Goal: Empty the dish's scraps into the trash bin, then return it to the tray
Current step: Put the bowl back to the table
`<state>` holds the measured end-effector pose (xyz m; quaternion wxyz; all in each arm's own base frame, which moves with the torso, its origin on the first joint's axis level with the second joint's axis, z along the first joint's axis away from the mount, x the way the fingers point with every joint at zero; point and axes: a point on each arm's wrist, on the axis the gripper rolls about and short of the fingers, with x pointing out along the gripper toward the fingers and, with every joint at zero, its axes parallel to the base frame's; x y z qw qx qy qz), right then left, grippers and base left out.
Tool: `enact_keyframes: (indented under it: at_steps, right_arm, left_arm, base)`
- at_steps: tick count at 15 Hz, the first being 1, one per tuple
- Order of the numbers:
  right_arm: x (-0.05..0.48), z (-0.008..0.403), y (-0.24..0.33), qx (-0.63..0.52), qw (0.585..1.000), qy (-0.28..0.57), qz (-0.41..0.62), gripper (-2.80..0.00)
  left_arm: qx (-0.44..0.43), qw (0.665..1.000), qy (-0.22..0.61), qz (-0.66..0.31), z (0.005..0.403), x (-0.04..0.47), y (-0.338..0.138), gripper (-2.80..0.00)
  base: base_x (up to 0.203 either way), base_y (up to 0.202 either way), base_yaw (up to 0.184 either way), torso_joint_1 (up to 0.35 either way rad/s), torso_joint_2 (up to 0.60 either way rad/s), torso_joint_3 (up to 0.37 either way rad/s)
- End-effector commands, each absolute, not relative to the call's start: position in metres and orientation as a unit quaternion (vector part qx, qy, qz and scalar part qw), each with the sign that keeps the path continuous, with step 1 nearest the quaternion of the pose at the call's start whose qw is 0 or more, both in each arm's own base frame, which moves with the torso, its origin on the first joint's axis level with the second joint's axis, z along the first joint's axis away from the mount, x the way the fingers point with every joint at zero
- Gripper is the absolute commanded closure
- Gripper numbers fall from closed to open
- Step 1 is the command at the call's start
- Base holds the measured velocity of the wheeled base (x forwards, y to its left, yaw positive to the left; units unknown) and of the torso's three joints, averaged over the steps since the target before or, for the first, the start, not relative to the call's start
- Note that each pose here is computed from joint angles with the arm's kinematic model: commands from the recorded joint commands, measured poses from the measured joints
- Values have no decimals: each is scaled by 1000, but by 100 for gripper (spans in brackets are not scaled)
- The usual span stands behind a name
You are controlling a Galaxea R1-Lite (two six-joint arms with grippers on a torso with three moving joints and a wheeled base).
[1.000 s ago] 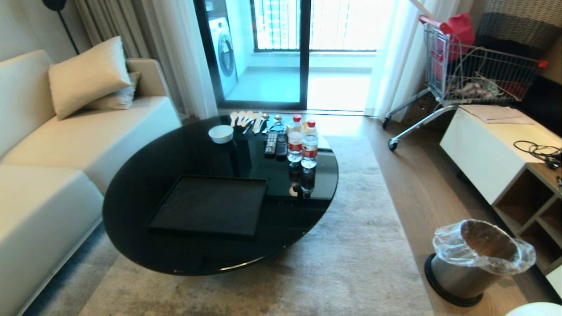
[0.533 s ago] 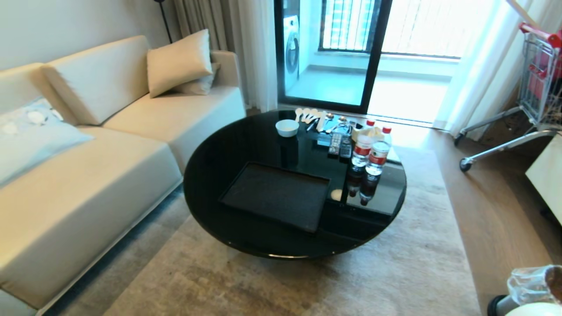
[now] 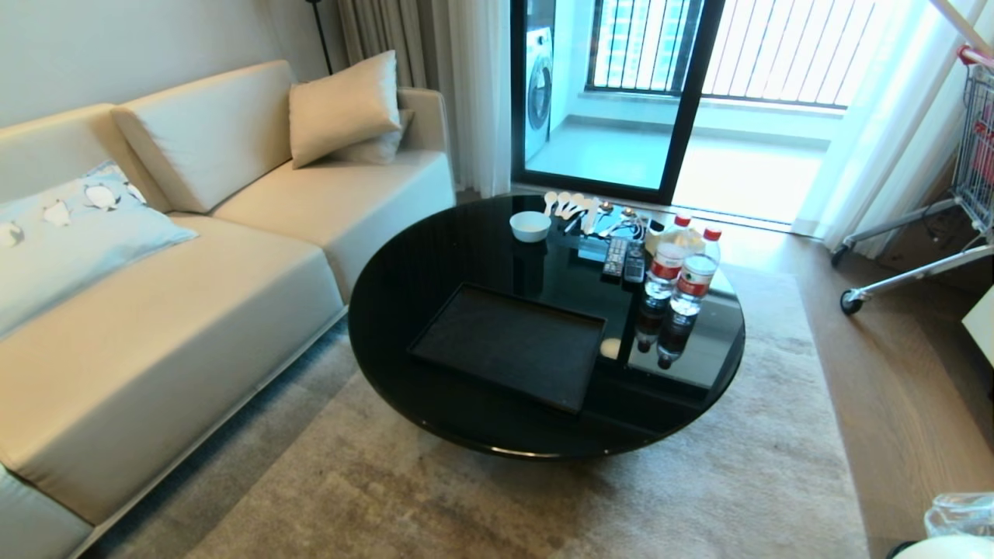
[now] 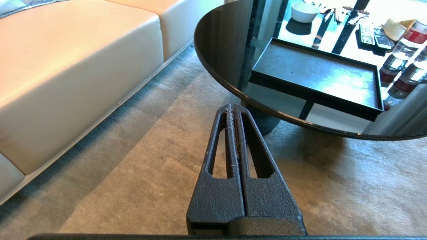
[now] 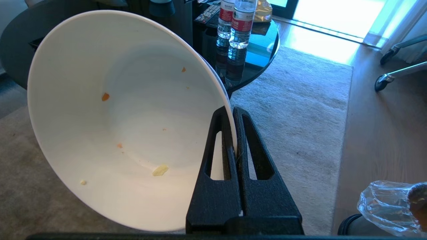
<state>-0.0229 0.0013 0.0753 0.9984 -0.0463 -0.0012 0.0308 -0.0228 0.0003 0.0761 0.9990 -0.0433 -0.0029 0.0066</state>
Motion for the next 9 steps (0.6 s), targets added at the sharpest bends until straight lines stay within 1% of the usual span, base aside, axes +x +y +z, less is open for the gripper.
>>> enact_keyframes:
  at_steps: [1, 2, 3, 9]
  right_arm:
    - [-23, 75, 1, -47, 998, -1, 31, 0]
    - [-23, 75, 1, -47, 998, -1, 31, 0]
    - [-23, 75, 1, -47, 998, -1, 31, 0]
    - [-23, 75, 1, -47, 998, -1, 31, 0]
  left_arm:
    - [-44, 999, -3, 7, 76, -23, 0, 0]
    - [-44, 999, -3, 7, 76, -23, 0, 0]
    - [-44, 999, -3, 7, 76, -23, 0, 0]
    - [-44, 999, -3, 7, 76, -23, 0, 0]
  base:
    - [0, 0, 0, 0, 0, 0]
    - [64, 0, 4, -2, 2, 2]
    - [139, 0, 1, -1, 1, -1]
    - [186, 0, 1, 6, 2, 2]
